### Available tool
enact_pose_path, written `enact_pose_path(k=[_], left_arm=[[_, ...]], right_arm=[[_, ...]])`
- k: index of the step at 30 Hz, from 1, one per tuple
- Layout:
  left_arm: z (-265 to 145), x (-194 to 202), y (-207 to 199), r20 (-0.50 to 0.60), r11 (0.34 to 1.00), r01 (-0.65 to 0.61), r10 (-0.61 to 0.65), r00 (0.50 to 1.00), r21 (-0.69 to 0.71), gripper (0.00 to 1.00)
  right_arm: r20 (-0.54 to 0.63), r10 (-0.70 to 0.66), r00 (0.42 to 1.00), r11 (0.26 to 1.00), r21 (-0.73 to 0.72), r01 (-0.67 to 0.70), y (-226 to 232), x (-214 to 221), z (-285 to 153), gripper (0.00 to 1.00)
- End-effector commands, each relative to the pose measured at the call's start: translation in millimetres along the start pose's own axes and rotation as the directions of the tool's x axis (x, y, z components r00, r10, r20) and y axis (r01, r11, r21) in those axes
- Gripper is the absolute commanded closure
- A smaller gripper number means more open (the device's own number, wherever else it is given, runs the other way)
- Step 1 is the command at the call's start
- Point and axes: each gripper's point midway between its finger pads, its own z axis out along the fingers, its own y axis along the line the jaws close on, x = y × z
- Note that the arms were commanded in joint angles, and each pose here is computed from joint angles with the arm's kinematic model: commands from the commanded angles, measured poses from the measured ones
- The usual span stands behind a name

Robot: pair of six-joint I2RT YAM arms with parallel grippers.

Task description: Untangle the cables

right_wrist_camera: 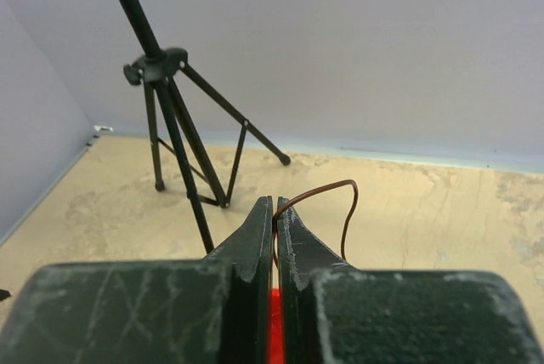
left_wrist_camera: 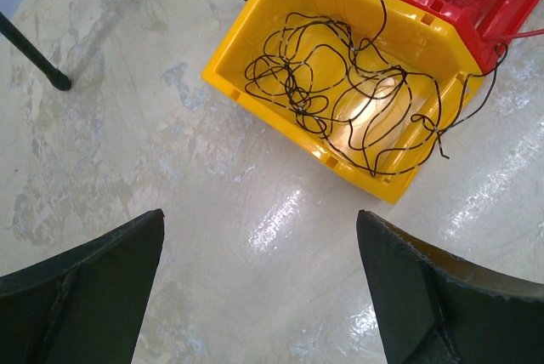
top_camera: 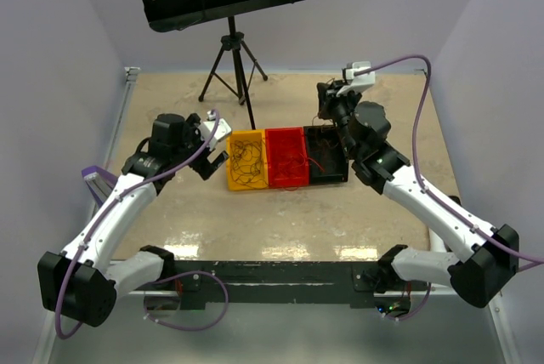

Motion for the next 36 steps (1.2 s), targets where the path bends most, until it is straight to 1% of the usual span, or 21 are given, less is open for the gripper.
enact_pose_path(k=[1,5,7,11,14,16,21,25,29,34,36], left_arm=[[-4.0,-5.1,6.4,0.029,0.999,-0.024,0.025,0.999,-0.031,0.00],[-4.2,-3.7,5.8,0.027,0.999,-0.023,0.024,0.999,-0.031,0.00],[-4.5,-4.5,5.9,0.031,0.999,-0.024,0.025,0.999,-0.032,0.00],[-5.0,-3.3,5.1,0.029,0.999,-0.028,0.029,0.999,-0.031,0.00],[-5.3,-4.5,5.7,0.030,0.999,-0.027,0.028,0.999,-0.032,0.00],[-5.0,-5.1,5.4,0.032,0.999,-0.026,0.027,0.999,-0.029,0.00],[-4.5,-5.2,5.3,0.032,0.999,-0.024,0.025,0.999,-0.027,0.00],[-4.2,-3.4,5.7,0.026,0.999,-0.024,0.025,0.999,-0.031,0.00],[-2.4,-2.8,4.7,0.027,1.000,-0.011,0.011,1.000,-0.025,0.00],[6.4,1.7,4.5,0.011,0.999,0.032,-0.032,0.999,-0.017,0.00],[8.7,3.8,6.8,0.003,0.998,0.052,-0.052,0.999,-0.027,0.00]], right_arm=[[0.041,0.031,0.999,0.999,0.022,-0.032,-3.7,-7.6,-0.1,1.00],[0.011,0.034,0.999,0.999,0.024,-0.034,-3.7,4.8,1.2,1.00],[-0.027,0.031,0.999,0.998,0.054,-0.030,-9.2,20.3,1.6,1.00],[-0.082,0.029,0.996,0.987,0.161,-0.015,-30.0,51.4,-1.2,1.00],[-0.156,-0.007,0.988,0.969,0.242,0.045,-45.7,80.1,1.1,1.00],[-0.197,-0.026,0.980,0.960,0.267,0.079,-50.2,96.6,3.9,1.00],[-0.265,-0.025,0.964,0.963,0.254,0.095,-46.8,130.4,13.0,1.00],[-0.334,0.003,0.943,0.966,0.245,0.084,-43.0,163.9,20.9,1.00],[-0.392,0.058,0.918,0.963,0.265,0.053,-52.4,195.2,24.0,1.00],[-0.467,0.141,0.873,0.961,0.276,-0.007,-70.8,229.8,26.7,1.00],[-0.495,0.160,0.854,0.961,0.275,-0.020,-71.4,240.4,26.5,1.00]])
